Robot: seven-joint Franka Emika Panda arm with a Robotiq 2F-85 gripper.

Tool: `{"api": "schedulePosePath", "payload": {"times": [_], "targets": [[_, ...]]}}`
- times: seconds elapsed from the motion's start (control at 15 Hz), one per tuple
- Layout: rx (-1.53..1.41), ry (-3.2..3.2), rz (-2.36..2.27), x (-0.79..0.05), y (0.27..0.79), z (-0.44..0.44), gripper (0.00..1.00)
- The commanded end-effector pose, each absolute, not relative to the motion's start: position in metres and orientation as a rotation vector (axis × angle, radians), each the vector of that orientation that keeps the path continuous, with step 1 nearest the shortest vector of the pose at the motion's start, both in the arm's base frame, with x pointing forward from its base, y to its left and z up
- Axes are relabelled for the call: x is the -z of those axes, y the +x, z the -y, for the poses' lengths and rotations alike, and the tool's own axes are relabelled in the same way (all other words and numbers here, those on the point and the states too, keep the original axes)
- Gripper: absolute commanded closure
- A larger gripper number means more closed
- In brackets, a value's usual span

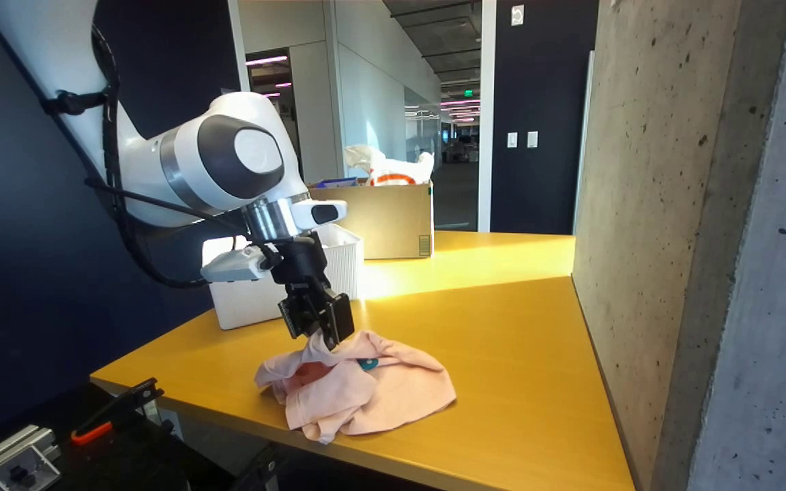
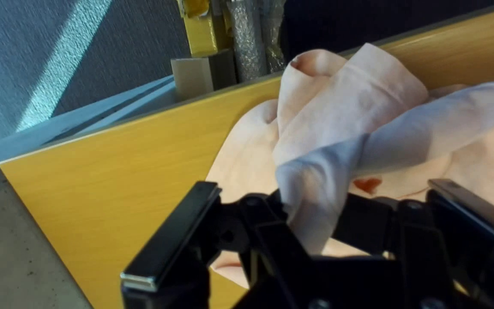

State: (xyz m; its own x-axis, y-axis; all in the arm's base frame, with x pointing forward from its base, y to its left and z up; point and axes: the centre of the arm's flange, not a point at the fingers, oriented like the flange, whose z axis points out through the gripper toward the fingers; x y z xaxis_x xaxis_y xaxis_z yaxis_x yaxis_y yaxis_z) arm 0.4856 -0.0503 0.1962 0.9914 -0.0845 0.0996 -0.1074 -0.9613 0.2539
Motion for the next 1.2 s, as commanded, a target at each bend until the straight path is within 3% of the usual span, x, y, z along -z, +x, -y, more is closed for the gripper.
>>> {"api": "schedulePosePath", "payload": {"times": [0.0, 0.73, 1.13], "targets": [[-0.072, 2.865, 0.192, -0.180, 0.488, 0.048, 0.79], [-0.195, 2.873, 0.411, -0.224, 0.476, 0.109, 0.03], [-0.363, 2.988, 0.778, -0.247, 0.499, 0.164, 0.00]]}}
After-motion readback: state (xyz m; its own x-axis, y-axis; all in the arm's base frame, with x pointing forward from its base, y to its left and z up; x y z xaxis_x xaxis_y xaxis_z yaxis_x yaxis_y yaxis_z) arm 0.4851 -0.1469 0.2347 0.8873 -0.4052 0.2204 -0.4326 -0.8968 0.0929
